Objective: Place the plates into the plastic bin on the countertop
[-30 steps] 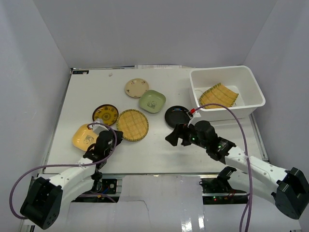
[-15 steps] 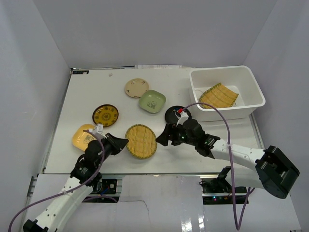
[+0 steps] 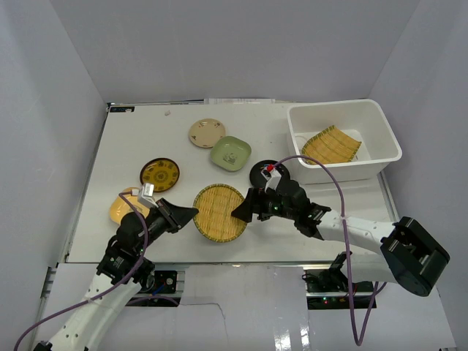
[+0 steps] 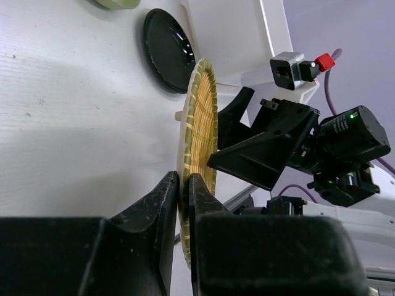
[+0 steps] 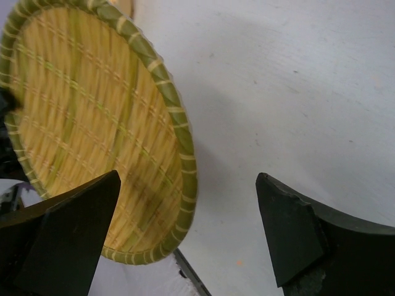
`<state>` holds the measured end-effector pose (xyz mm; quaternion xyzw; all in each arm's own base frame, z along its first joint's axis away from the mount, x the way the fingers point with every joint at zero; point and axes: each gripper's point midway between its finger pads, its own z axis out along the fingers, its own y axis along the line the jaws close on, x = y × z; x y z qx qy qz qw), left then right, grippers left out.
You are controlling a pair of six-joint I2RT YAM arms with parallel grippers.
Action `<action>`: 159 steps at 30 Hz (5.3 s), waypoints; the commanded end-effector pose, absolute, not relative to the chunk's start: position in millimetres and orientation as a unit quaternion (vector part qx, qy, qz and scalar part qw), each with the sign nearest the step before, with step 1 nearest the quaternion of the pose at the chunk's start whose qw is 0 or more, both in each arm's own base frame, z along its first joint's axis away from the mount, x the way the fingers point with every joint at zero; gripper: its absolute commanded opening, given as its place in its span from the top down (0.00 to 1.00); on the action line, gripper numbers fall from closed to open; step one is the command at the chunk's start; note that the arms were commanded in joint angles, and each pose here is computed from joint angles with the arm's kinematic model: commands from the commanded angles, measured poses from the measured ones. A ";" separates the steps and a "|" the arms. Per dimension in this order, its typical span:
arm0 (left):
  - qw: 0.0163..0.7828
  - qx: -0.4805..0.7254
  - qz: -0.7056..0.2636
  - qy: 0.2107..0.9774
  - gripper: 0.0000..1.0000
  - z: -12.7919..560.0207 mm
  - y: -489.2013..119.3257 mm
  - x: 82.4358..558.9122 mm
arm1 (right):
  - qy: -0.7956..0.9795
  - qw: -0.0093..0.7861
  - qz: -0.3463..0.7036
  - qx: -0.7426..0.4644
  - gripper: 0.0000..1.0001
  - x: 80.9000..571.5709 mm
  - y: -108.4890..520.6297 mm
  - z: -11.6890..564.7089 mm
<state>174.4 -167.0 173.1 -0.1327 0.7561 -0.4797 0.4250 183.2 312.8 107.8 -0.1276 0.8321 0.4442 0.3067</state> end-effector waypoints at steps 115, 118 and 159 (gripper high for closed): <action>0.655 -0.040 -0.264 0.707 0.02 292.7 -93.6 195.5 | 0.777 0.438 0.125 -0.434 0.92 337.6 388.1 188.4; 0.660 -0.042 -0.270 0.700 0.02 297.6 -93.1 194.0 | 0.772 0.498 0.087 -0.386 0.92 341.7 353.4 240.4; 0.674 -0.020 -0.302 0.674 0.02 320.3 -99.4 182.0 | 0.837 0.512 0.176 -0.081 0.18 372.2 217.9 257.6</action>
